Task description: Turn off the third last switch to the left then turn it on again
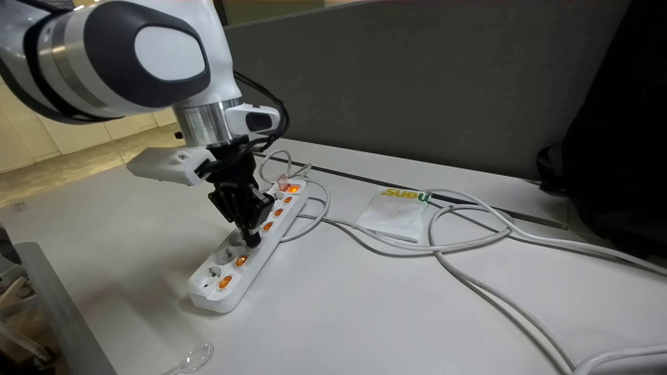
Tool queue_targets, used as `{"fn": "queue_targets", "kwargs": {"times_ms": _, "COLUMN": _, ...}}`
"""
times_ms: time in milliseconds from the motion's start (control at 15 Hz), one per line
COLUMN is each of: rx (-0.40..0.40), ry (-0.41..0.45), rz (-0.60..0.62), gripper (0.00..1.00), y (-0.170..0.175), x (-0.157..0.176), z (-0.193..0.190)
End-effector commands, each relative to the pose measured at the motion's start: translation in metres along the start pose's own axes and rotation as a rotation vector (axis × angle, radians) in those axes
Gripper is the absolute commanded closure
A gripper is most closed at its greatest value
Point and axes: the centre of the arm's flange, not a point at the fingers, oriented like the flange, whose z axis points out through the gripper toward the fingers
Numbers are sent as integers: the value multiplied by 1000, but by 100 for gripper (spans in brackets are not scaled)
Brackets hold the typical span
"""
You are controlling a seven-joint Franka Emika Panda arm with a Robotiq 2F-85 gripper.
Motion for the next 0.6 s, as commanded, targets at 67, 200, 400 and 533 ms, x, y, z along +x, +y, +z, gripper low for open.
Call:
{"fn": "queue_targets", "kwargs": {"times_ms": 67, "rx": -7, "ry": -28, "rz": -6, "gripper": 100, "y": -4, "x": 10, "z": 12}}
{"fn": "queue_targets", "kwargs": {"times_ms": 200, "rx": -11, "ry": -42, "rz": -8, "gripper": 100, "y": -6, "x": 12, "z": 17}}
{"fn": "queue_targets", "kwargs": {"times_ms": 400, "rx": -14, "ry": -30, "rz": 6, "gripper": 100, "y": -10, "x": 14, "z": 26}}
{"fn": "queue_targets", "kwargs": {"times_ms": 533, "rx": -26, "ry": -6, "rz": 6, "gripper": 100, "y": -13, "x": 12, "z": 33}}
